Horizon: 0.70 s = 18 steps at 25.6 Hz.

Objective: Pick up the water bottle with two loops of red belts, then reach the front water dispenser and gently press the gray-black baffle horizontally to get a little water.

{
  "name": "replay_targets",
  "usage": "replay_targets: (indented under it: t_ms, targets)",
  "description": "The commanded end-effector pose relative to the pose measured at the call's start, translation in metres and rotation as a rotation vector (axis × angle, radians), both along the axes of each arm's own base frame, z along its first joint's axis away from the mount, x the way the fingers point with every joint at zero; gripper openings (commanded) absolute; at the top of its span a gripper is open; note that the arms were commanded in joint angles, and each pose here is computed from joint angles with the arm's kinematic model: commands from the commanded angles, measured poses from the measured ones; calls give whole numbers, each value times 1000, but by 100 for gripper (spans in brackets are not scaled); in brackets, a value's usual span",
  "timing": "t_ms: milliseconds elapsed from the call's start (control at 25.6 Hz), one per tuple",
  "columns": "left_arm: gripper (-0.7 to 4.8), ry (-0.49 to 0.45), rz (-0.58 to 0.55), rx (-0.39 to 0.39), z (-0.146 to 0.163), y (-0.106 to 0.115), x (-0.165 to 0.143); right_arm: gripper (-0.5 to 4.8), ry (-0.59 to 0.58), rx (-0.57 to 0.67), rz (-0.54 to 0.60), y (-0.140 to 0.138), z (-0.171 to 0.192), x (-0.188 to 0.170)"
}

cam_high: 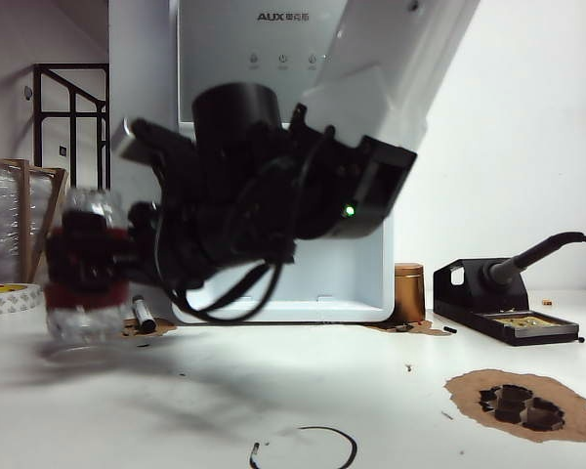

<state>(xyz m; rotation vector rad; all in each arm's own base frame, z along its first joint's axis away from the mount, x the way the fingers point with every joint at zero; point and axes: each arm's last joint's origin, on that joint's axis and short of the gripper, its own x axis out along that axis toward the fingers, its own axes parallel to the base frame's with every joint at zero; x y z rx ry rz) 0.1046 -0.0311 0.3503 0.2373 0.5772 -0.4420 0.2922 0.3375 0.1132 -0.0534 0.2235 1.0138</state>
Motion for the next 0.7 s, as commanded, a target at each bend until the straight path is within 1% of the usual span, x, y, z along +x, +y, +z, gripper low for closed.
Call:
replay_targets:
  t_ms: [39,156,312,390,546,702]
  targets:
    - [343,-9,-6,5,2,0,-1,28,-53,-1,-78,-9,12,-6]
    - [343,-9,-7,5,2,0,-1,26,-74,-22,-114,-16,15,-9]
    - [343,-9,-7,5,2,0,-1,26,-94,-32,-227,-24,18,-11]
    - [343,-9,-7,5,2,0,-1,25,-92,-31,-234,-25,17,-12]
    - [343,-9,-7,5,2,0,-1,25,-94,-56,-307,-30,14,-14]
    - [343,-8,-10,5,2,0,-2,25,-94,-70,-347,-36,15,-17]
